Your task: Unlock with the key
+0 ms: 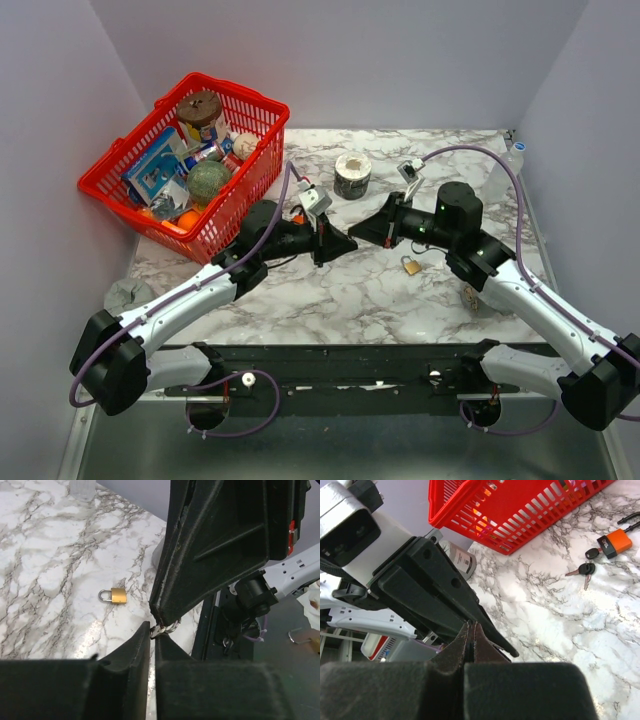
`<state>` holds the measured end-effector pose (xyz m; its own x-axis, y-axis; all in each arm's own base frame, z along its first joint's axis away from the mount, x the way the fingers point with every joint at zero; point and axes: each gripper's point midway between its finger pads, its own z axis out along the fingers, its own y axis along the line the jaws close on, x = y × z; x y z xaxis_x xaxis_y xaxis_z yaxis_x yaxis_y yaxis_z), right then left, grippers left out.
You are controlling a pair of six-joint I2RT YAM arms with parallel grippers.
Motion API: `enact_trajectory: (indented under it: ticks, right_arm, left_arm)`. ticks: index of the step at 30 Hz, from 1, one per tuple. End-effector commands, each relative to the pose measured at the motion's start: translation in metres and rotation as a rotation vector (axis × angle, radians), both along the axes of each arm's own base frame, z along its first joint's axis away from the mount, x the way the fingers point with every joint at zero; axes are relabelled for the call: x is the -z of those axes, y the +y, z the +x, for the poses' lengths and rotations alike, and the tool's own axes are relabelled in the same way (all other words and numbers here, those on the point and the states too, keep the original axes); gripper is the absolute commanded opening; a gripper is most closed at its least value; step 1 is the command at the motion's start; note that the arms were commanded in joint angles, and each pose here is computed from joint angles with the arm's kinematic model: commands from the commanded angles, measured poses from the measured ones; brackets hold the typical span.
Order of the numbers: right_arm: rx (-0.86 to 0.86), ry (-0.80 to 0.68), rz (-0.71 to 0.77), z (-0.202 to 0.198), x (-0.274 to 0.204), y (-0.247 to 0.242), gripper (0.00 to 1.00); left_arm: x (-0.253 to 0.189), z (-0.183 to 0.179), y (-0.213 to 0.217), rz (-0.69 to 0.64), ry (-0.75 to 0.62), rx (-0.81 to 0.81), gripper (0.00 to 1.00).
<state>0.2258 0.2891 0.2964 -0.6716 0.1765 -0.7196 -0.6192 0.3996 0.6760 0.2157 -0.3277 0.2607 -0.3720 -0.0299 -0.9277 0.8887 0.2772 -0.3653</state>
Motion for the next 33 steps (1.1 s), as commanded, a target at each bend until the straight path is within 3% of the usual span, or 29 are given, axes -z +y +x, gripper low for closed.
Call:
enact_trajectory:
  ticks: [1, 11, 14, 17, 18, 21, 33]
  right_arm:
    - [-0.020, -0.008, 0.016, -0.006, -0.002, 0.001, 0.01]
    - [-0.027, -0.123, -0.117, -0.006, 0.012, -0.011, 0.01]
    - [-0.055, -0.176, -0.187, -0.008, 0.019, -0.016, 0.06]
    - [-0.080, -0.219, -0.245, -0.011, 0.023, -0.022, 0.30]
    - [-0.091, -0.249, -0.261, -0.012, 0.022, -0.024, 0.44]
    - [-0.161, -0.284, -0.262, -0.024, 0.023, -0.024, 0.60]
    - [-0.362, -0.275, -0.204, -0.060, 0.038, 0.002, 0.46]
  left_arm:
    - [-0.010, 0.000, -0.001, -0.011, -0.040, 0.004, 0.00]
    - [0.007, -0.033, 0.009, 0.050, -0.003, 0.130, 0.00]
    - [0.016, -0.046, 0.011, 0.075, 0.025, 0.187, 0.00]
    - [0.027, -0.055, 0.014, 0.111, 0.066, 0.232, 0.00]
    - [0.031, -0.057, 0.014, 0.123, 0.067, 0.245, 0.00]
    - [0.037, -0.061, 0.015, 0.144, 0.079, 0.273, 0.00]
    - [0.042, -0.076, 0.014, 0.164, 0.145, 0.374, 0.00]
